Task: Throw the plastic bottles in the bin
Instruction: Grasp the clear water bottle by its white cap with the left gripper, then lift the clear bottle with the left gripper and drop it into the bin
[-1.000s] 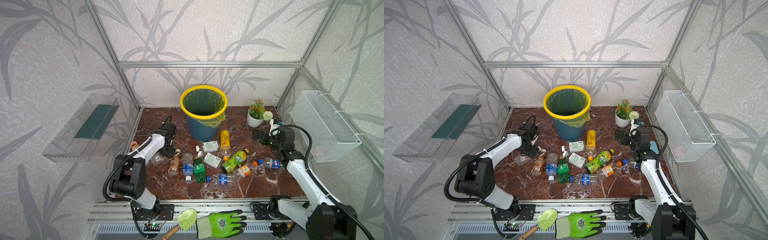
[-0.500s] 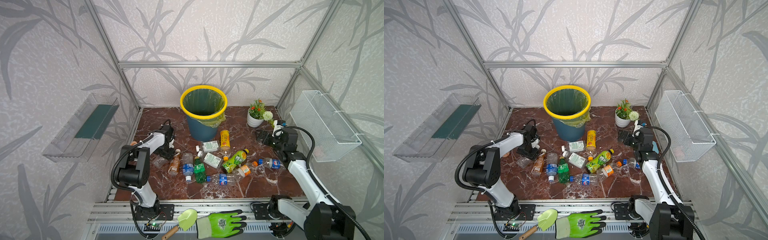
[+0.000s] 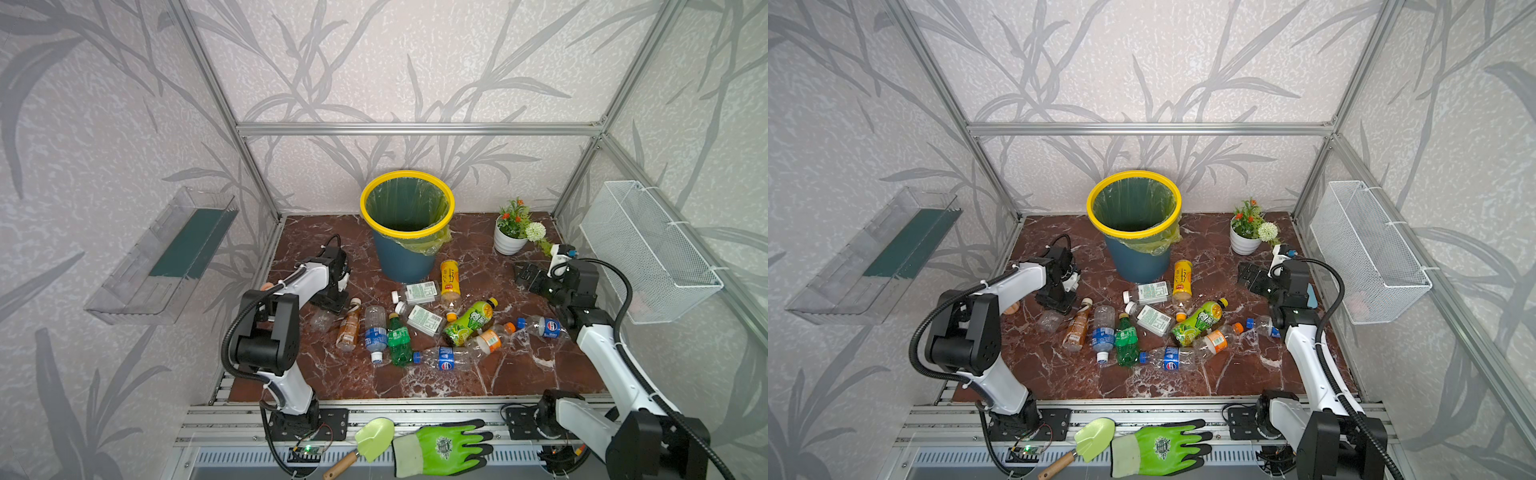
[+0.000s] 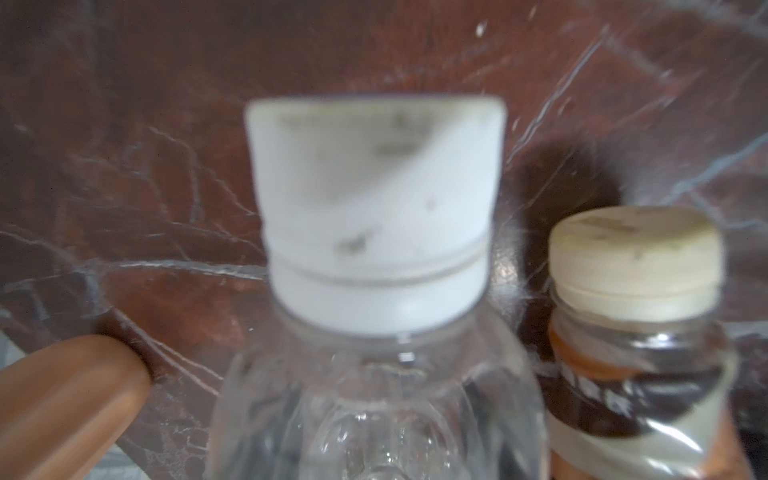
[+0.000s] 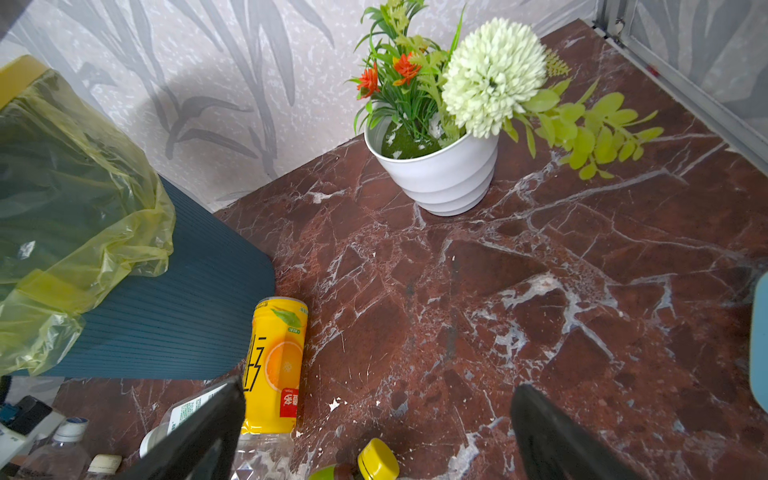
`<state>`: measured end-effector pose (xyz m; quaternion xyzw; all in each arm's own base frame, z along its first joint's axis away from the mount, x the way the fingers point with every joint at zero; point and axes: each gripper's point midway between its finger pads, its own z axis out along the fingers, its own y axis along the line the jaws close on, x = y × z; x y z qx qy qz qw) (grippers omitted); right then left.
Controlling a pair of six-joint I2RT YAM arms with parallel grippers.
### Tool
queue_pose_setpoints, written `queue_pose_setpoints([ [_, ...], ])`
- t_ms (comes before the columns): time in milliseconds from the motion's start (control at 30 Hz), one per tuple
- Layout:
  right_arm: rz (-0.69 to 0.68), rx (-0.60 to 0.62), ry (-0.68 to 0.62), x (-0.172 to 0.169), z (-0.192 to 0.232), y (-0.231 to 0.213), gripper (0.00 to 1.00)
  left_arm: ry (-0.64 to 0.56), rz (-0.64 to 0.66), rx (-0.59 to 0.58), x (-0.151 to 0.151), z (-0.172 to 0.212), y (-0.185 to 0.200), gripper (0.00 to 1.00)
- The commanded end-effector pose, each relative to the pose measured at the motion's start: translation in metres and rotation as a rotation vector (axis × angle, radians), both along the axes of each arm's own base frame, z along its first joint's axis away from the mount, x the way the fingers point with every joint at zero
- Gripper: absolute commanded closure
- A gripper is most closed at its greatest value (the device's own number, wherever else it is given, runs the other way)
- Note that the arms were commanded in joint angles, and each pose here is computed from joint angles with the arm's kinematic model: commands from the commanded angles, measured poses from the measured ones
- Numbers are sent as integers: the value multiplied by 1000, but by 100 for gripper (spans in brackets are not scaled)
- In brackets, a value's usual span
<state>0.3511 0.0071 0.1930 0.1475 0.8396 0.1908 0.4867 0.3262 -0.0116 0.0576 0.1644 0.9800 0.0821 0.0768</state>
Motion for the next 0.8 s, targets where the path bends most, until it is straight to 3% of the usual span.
queue_pose_setpoints([
  [0, -1, 15, -32, -2, 7, 1, 1, -263, 45, -63, 30, 76, -6, 54],
  [100, -10, 10, -37, -5, 11, -1, 1, -502, 111, -110, 42, 147, -4, 64],
  [200, -30, -2, -53, -8, 16, -4, 1, -814, 148, -215, 39, 240, -8, 62],
  [300, -53, -7, -72, -11, 22, -7, 1, -1205, 124, -365, 26, 342, -14, 59],
  [400, -69, 2, -82, -14, 24, -9, 1, -1450, 126, -493, 13, 411, -17, 56],
  [467, -69, 5, -82, -16, 24, -8, 1, -1483, 66, -585, 17, 438, -31, 57],
  [600, -75, 6, -46, -25, 17, -8, 1, -1409, -54, -774, 47, 459, -81, 60],
  [767, -96, -19, -5, -38, 8, -12, 1, -1217, -203, -778, 90, 428, -167, 59],
])
